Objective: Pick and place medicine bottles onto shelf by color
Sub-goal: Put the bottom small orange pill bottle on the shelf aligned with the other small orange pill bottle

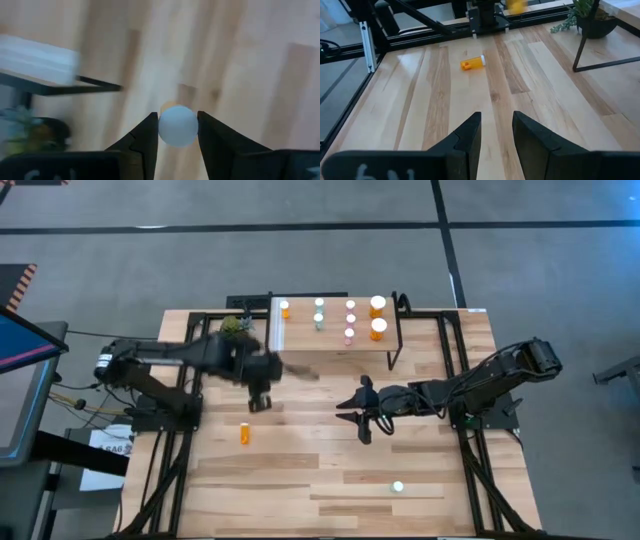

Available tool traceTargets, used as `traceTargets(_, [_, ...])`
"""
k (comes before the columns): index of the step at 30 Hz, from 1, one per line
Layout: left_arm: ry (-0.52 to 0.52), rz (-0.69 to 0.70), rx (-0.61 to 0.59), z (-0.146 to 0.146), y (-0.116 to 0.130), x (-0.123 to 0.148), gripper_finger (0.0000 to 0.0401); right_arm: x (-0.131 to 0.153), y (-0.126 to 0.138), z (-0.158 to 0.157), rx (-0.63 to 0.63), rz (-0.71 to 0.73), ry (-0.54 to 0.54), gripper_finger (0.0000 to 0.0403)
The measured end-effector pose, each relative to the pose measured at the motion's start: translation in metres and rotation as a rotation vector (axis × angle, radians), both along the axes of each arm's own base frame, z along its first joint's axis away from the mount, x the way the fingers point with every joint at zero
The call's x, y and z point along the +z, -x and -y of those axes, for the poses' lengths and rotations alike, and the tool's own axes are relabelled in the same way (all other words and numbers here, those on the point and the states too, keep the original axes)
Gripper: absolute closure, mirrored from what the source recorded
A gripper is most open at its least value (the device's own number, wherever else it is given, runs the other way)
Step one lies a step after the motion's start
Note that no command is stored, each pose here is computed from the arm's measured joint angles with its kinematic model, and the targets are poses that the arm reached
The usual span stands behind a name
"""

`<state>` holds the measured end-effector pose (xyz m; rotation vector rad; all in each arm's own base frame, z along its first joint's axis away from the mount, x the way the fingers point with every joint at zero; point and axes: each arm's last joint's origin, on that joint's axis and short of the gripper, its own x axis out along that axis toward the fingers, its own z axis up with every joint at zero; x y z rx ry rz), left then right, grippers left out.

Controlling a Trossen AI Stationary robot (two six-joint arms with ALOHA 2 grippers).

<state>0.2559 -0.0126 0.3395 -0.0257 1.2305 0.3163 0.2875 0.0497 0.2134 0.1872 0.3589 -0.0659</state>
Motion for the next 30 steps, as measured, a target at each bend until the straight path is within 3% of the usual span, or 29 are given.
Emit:
traceTargets(13, [0.04,0.171,0.098,-0.108,0.001,0.021,0.0296,0.0,0.0,0.0,-0.001,-0.001,0.0,0.0269])
traceTargets(21, [0.012,0.233,0.128,-0.138,0.009,0.033,0.0296,0.0,0.0,0.001,-0.004,-0.001,0.001,0.0269])
traceTargets(26, [0.014,0.234,0.107,-0.151,-0.011,0.038,0.0296,0.0,0.0,0.001,-0.004,0.003,0.002,0.0269])
traceTargets(30, [0.018,0.129,0.096,-0.162,-0.03,0.031,0.0296,0.0,0.0,0.001,-0.004,0.006,0.002,0.0269])
